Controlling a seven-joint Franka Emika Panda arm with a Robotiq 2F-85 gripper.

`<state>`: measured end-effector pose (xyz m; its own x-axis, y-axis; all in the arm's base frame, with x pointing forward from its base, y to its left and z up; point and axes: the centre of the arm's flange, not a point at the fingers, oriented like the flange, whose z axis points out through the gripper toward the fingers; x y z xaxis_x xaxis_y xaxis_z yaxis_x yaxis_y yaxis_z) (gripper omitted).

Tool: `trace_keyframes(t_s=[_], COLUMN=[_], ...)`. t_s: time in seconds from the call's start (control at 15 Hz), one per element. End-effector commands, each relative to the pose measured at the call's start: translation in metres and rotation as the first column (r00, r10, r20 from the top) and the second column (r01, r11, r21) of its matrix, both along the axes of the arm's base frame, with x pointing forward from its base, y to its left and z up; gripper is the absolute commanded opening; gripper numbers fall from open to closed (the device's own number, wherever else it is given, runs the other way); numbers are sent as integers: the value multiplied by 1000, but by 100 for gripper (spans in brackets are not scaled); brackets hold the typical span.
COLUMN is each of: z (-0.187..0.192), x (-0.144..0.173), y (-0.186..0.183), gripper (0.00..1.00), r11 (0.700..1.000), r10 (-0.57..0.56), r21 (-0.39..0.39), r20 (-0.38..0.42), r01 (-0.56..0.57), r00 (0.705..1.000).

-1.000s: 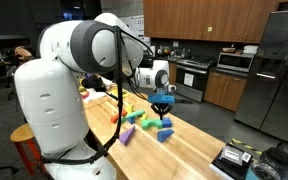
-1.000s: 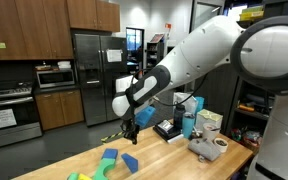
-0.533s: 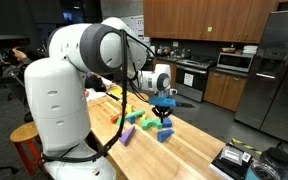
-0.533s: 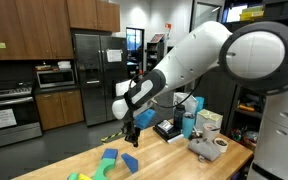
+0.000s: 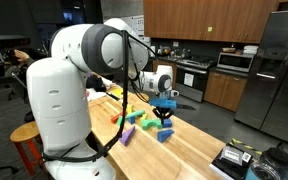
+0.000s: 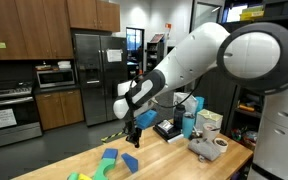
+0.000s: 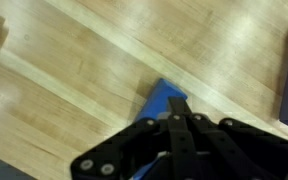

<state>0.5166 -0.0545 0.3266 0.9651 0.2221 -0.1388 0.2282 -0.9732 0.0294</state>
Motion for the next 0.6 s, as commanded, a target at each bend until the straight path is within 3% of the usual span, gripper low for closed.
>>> trace_keyframes(t_s=[0.0, 0.53], z=[4, -10], x=[-6, -7], y=[1, 15], gripper=[0, 0], r11=[1000, 999], r10=[-23, -1], r21=[15, 34], r20=[-2, -34], r01=[23, 2], r00=[1000, 999])
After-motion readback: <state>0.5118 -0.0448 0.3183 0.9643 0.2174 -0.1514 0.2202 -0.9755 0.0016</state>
